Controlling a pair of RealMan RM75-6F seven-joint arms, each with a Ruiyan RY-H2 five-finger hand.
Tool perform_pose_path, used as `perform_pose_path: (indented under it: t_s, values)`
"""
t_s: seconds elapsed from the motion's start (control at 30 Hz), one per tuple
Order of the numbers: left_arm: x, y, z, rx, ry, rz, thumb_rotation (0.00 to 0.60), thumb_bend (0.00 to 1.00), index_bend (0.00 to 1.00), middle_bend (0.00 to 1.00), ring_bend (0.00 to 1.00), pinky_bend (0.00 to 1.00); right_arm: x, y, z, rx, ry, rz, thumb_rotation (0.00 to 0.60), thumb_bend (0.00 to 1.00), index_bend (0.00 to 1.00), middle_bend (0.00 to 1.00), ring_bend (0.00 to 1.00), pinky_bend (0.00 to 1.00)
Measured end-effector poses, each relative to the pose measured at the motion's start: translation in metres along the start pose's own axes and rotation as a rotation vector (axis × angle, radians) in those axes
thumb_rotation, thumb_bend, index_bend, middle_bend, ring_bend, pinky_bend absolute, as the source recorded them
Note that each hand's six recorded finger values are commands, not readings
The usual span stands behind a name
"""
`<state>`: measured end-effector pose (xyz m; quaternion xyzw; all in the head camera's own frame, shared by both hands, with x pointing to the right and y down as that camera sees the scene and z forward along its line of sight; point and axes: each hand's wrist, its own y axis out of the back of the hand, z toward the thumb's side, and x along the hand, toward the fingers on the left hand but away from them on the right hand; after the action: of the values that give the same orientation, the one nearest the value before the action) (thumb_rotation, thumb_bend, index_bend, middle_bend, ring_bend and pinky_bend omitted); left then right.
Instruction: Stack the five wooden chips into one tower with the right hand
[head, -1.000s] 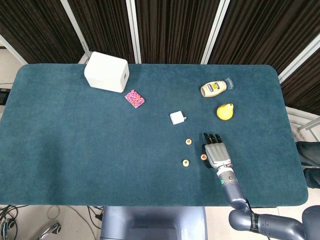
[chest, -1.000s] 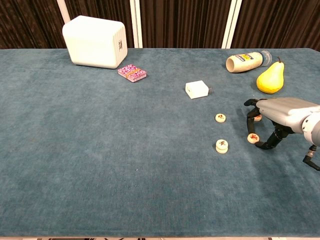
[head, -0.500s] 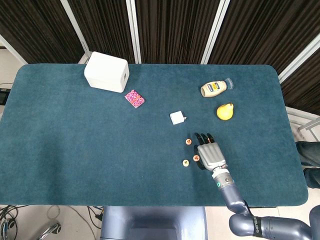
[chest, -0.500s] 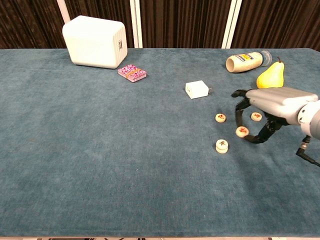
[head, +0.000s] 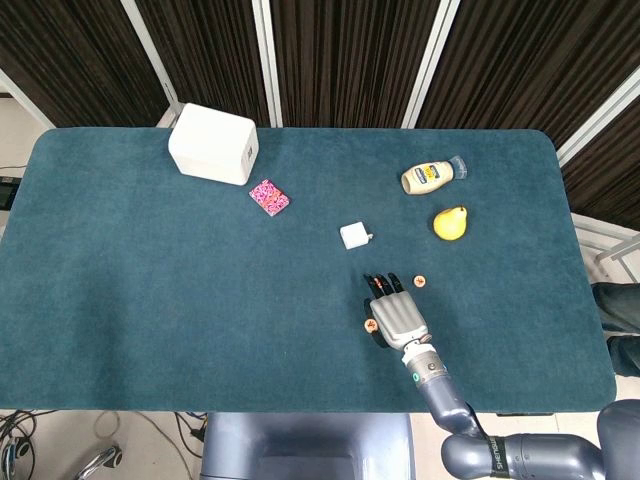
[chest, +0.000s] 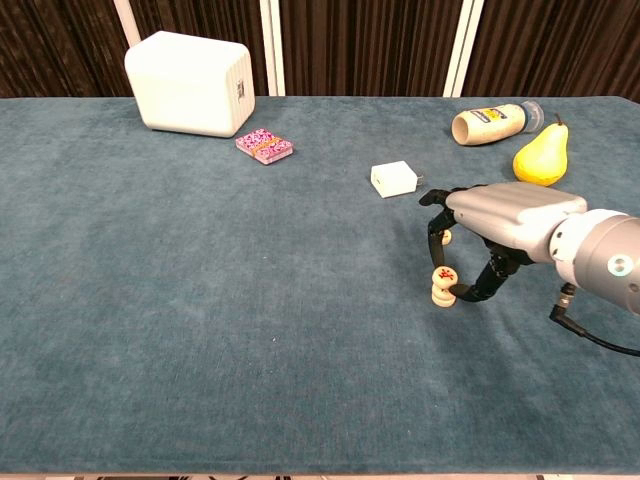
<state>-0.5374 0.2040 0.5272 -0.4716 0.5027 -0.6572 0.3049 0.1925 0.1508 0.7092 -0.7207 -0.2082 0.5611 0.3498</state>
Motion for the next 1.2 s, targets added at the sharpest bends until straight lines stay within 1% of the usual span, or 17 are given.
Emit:
perform_pose_path:
  t_s: [0.33,1.2]
  values:
    - [0.000,-0.001,0.000,0.004,0.004,-0.003,0.600,0.09,0.00,0.00,0.00,0.07,-0.003,-0.004,-0.004,0.013,-0.023,0.011,0.600,0.39,0.51,0.00,0.00,0.00]
    - [0.000,-0.002,0.000,0.009,0.008,-0.005,0.600,0.09,0.00,0.00,0.00,0.07,-0.003,-0.011,-0.004,0.012,-0.023,0.026,0.600,0.39,0.50,0.00,0.00,0.00]
